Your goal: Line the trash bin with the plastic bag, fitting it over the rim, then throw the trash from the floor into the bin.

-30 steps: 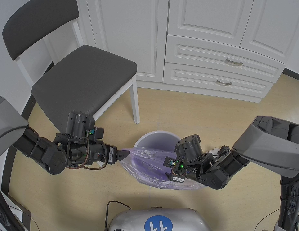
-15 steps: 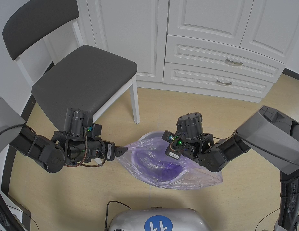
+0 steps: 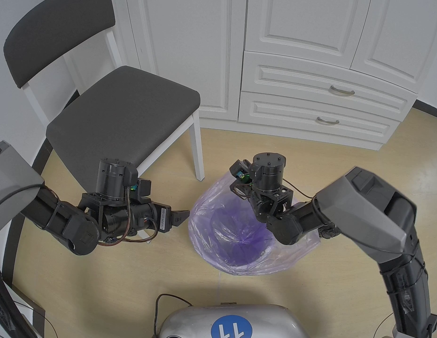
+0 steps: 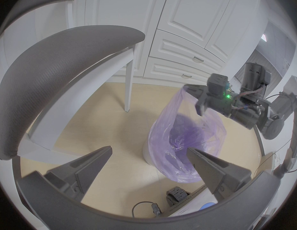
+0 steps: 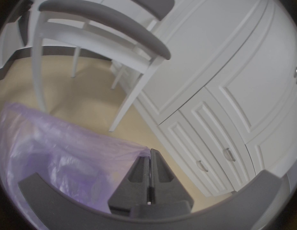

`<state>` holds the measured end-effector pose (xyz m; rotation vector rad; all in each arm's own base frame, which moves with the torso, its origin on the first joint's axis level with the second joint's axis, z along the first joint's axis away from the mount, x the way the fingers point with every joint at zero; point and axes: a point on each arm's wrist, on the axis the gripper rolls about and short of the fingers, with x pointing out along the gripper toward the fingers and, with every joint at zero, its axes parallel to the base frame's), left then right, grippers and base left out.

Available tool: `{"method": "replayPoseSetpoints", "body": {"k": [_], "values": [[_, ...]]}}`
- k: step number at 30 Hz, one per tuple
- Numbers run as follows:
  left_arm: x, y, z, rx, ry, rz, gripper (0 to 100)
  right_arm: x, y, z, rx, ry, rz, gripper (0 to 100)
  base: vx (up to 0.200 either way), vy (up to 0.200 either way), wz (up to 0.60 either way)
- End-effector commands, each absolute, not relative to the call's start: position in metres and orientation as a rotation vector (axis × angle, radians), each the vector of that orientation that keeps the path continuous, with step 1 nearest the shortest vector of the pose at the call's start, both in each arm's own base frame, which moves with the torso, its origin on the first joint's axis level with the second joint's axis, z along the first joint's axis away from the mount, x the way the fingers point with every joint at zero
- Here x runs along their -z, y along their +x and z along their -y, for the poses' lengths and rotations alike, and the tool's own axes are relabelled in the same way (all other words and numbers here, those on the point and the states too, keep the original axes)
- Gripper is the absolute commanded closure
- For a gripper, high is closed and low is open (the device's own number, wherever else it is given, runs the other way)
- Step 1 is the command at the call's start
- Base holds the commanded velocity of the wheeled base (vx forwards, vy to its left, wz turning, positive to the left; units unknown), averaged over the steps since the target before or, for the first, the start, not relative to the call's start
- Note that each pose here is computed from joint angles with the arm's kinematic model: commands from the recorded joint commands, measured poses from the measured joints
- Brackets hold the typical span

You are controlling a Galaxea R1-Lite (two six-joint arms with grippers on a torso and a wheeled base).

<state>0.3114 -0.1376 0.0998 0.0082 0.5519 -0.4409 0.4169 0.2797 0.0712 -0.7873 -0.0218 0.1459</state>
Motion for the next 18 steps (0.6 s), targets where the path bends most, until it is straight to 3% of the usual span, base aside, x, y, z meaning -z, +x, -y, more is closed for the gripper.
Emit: {"method": "replayPoseSetpoints", "body": {"k": [1,5,15,16,18], "values": [[-0.094,0.313,0.139,0.443,0.008,-0.560,0,-0.025,0.444,-0.297,-0.036,-0.718,0.107,100,0.000,0.000,0.00],[-0.094,0.313,0.139,0.443,0.008,-0.560,0,-0.030,0.455,-0.308,0.015,-0.654,0.200,100,0.000,0.000,0.00],[-0.094,0.313,0.139,0.443,0.008,-0.560,0,-0.054,0.436,-0.323,-0.020,-0.645,0.220,100,0.000,0.000,0.00],[-0.094,0.313,0.139,0.443,0.008,-0.559,0,-0.056,0.432,-0.321,-0.028,-0.655,0.208,0,0.000,0.000,0.00],[-0.095,0.312,0.139,0.443,0.008,-0.557,0,-0.063,0.419,-0.314,-0.051,-0.687,0.168,0,0.000,0.000,0.00]]}}
